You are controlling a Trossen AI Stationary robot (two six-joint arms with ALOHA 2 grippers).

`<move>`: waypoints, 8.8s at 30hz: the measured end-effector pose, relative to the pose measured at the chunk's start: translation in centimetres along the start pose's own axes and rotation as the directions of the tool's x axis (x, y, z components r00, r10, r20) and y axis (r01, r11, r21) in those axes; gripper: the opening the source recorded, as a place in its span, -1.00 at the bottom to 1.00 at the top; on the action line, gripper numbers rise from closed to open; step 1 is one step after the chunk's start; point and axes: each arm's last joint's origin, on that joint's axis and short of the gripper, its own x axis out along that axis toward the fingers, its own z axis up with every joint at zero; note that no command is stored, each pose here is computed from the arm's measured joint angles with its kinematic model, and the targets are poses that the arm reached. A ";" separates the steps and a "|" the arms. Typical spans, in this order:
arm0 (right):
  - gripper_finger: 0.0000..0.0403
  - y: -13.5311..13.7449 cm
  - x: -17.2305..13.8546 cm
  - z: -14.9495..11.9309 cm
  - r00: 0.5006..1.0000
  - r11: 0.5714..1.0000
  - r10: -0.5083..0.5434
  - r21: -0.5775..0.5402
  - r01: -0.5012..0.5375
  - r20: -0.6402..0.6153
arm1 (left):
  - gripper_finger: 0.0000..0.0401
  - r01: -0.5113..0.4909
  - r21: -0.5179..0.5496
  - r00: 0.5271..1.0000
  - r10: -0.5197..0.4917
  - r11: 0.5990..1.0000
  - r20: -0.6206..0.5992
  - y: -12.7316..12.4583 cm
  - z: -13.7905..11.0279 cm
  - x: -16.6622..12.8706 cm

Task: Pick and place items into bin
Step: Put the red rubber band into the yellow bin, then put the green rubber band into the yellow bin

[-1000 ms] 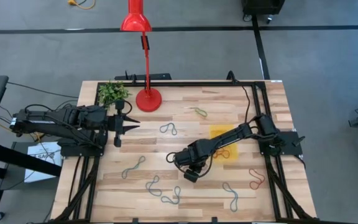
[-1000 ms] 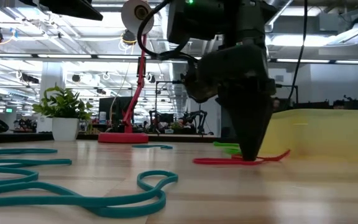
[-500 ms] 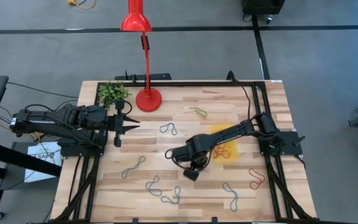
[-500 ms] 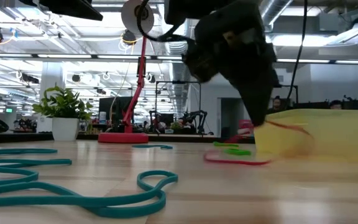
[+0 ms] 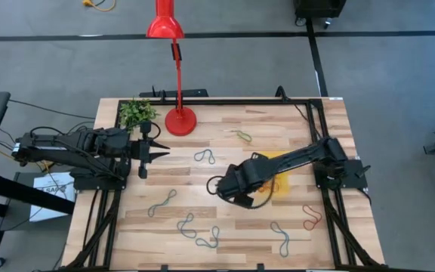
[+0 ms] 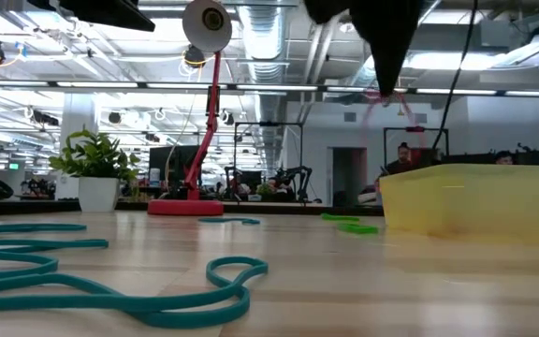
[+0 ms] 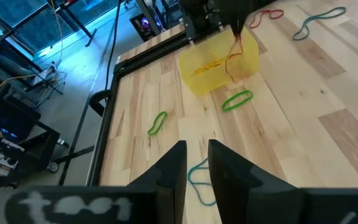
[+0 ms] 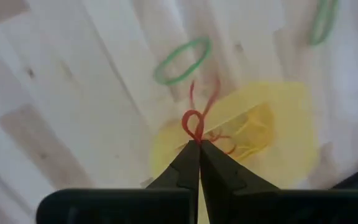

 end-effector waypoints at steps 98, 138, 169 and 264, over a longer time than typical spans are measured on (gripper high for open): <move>-0.52 1.7 9.4 -24.9 0.948 0.594 0.215 0.801 0.066 -0.237 | -0.71 0.004 0.021 1.000 -0.004 1.000 0.001 0.0 0.0 0.0; -0.67 0.2 15.2 -24.4 0.950 0.752 0.227 0.659 -0.030 -0.216 | -0.71 0.008 0.022 1.000 -0.008 1.000 0.003 0.0 0.0 0.0; -1.00 -0.8 0.4 -13.9 0.943 0.894 0.204 0.341 -0.289 0.264 | -0.71 0.008 0.028 1.000 -0.008 1.000 0.003 0.0 0.0 0.0; -0.97 -3.9 3.4 4.4 0.999 0.946 0.037 0.321 -0.047 0.037 | -0.71 0.009 0.029 1.000 -0.009 1.000 -0.001 0.0 0.0 0.0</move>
